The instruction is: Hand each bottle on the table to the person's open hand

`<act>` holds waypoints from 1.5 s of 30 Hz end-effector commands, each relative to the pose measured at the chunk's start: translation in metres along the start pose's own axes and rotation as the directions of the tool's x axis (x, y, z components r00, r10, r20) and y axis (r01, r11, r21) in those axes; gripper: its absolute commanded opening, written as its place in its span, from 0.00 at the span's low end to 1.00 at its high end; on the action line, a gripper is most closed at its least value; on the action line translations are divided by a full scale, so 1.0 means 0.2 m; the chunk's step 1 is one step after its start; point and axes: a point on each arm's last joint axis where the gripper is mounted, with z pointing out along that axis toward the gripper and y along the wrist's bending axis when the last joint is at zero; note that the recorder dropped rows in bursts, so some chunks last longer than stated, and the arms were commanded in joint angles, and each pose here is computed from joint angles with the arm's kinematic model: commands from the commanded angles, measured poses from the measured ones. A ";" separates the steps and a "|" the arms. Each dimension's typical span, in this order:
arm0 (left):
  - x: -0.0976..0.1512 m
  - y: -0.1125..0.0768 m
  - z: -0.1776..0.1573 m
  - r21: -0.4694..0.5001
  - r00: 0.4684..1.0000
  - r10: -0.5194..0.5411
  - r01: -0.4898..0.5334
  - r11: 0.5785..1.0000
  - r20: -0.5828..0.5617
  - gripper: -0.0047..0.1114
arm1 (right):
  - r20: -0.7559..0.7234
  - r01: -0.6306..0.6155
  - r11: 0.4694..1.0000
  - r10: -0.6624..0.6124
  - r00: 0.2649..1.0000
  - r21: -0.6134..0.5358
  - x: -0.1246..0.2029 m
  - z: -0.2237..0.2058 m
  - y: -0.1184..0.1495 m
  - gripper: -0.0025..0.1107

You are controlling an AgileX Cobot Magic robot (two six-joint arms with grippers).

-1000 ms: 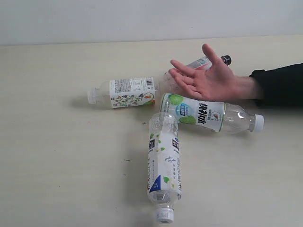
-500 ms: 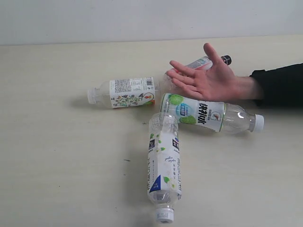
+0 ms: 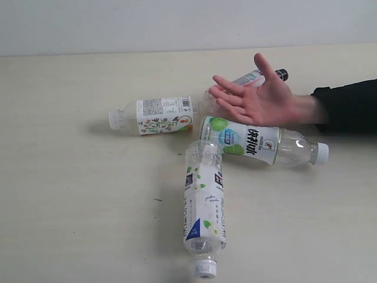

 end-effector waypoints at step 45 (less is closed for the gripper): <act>0.00 0.00 0.00 0.006 1.000 -0.005 0.005 1.000 0.003 0.06 | -0.347 0.154 0.318 -0.746 -0.569 -0.936 0.93 1.19 0.34 0.67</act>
